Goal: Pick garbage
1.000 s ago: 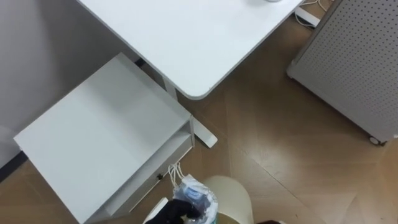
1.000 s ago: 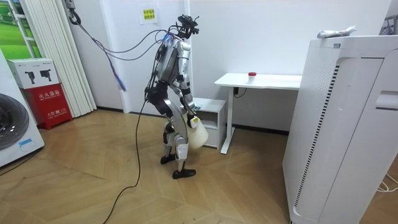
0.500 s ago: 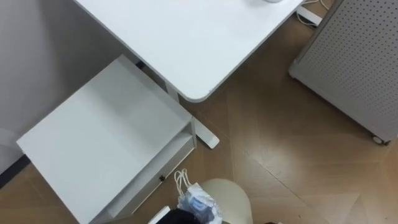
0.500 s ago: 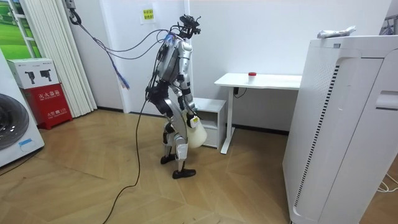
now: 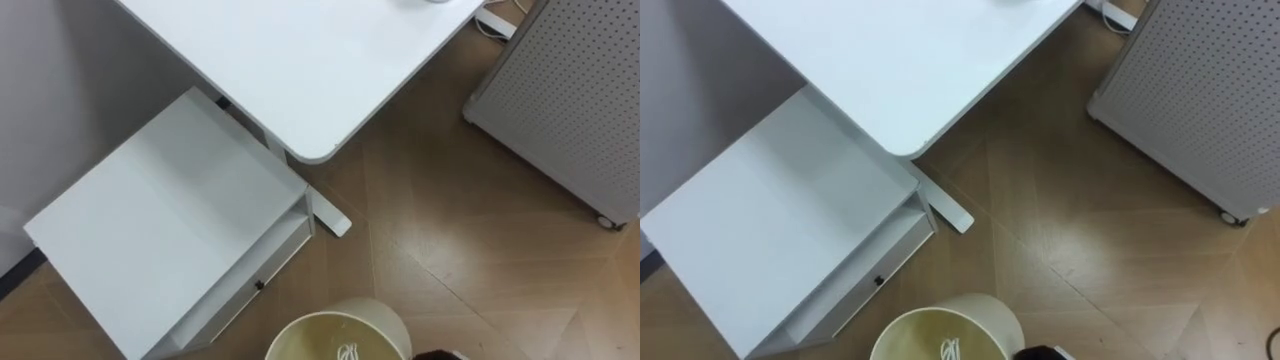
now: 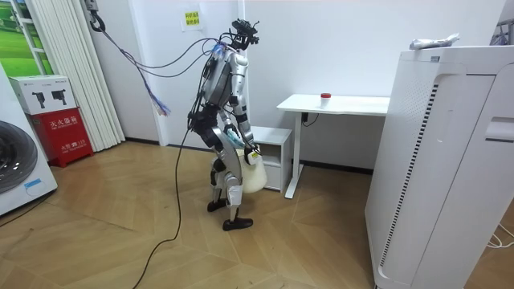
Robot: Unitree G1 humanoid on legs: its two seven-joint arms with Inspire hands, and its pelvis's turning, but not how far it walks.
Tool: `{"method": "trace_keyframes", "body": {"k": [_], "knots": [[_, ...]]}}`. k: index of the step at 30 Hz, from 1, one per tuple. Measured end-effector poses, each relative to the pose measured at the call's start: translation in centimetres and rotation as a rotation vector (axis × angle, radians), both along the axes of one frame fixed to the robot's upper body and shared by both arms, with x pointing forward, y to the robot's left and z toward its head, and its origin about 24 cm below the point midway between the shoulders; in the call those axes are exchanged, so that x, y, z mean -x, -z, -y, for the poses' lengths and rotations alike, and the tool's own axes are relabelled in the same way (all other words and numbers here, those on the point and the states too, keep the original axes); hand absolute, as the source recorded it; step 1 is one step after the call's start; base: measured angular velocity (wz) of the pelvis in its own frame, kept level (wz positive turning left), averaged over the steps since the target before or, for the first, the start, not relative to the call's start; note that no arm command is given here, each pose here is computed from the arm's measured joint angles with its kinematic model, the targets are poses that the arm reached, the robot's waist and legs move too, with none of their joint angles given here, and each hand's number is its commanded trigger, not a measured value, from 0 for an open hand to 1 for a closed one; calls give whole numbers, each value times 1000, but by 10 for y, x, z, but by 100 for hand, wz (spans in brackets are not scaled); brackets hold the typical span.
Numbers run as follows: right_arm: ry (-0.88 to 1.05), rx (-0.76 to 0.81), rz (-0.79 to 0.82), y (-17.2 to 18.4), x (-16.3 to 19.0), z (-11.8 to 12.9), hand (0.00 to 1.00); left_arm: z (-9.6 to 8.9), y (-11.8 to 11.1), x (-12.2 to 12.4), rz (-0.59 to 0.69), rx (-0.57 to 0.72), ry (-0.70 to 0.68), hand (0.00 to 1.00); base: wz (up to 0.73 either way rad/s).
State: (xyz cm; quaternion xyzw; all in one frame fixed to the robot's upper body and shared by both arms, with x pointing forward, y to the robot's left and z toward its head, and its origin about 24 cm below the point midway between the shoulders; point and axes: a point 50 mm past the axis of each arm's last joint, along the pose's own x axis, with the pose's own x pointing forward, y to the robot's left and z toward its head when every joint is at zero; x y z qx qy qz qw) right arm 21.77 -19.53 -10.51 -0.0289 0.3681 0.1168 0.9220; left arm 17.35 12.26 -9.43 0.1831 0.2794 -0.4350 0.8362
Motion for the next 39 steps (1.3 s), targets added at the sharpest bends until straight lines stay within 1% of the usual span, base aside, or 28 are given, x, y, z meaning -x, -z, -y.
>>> {"method": "trace_keyframes", "body": {"k": [1, 2, 3, 7, 14, 19, 23, 30, 35, 39], "knots": [[16, -4, 11, -3, -4, 2, 100, -2, -1, -3, 8, -9, -1, 55, 0], [26, 0, 20, -5, -8, 6, 100, -3, -2, -6, 15, -16, 0, 3, 0], [28, 4, 23, -6, -9, 7, 100, -3, -3, -7, 16, -18, 1, 0, 0], [78, -8, 48, -12, -18, 14, 100, -5, -6, -13, 34, -24, -2, 0, 0], [94, -41, 66, -16, -23, 10, 100, -10, -9, -20, 83, -75, 15, 0, 1], [114, -82, 77, -17, -23, 7, 100, -10, -12, -23, 106, -78, -4, 0, 0], [113, -81, 66, -14, -19, 7, 100, -7, -13, -23, 142, -102, 8, 0, 0], [119, -86, 43, -8, -9, 8, 100, -2, -14, -24, 184, -106, -18, 0, 0], [109, -71, -7, 2, 7, 12, 100, 4, -18, -26, 221, -98, -13, 0, 0], [94, -49, -43, 8, 17, 16, 100, 4, -20, -28, 237, -91, -26, 0, -6]]}}
